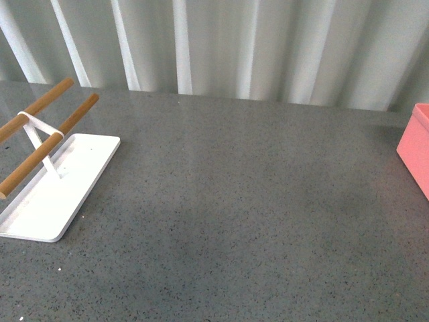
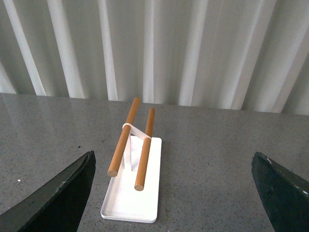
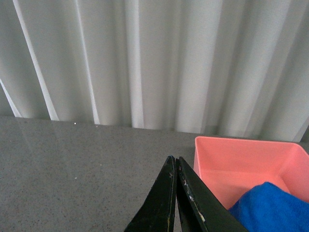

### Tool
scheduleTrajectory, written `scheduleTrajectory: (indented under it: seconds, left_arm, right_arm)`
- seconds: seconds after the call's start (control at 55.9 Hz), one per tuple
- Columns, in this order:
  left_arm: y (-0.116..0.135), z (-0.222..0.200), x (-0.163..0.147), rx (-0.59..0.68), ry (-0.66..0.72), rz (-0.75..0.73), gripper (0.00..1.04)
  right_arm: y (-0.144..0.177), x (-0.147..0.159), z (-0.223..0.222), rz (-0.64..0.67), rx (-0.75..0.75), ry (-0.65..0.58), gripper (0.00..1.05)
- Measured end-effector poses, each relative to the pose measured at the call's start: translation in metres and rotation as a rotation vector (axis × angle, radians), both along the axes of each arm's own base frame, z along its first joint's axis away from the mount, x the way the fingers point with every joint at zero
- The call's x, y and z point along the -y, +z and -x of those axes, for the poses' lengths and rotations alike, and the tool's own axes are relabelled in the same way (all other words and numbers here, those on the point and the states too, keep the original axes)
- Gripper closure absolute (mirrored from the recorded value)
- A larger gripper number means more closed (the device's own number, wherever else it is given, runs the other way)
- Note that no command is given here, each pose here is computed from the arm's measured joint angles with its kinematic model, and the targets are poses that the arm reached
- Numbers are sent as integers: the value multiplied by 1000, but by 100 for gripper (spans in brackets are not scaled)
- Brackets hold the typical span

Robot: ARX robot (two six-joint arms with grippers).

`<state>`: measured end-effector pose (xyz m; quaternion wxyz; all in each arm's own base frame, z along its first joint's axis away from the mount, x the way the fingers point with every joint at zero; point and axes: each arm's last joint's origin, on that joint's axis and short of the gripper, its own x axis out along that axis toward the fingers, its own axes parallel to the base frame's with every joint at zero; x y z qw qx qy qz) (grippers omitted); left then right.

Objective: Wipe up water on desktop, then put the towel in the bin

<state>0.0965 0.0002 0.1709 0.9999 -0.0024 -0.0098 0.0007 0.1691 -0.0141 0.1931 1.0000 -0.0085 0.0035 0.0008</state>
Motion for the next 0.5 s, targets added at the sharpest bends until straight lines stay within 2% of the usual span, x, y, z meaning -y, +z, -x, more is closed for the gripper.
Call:
scheduleTrajectory:
  seconds: [0.107, 0.215, 0.501]
  left_arm:
    - [0, 0, 0, 0, 0, 0, 7]
    - [0, 0, 0, 0, 0, 0, 7]
    - [0, 0, 0, 0, 0, 0, 7]
  right_arm:
    - [-7, -8, 11, 0, -4, -26, 101]
    - [-11, -14, 18, 1, -4, 6, 101]
    - [-18, -14, 33, 0, -1, 1, 101]
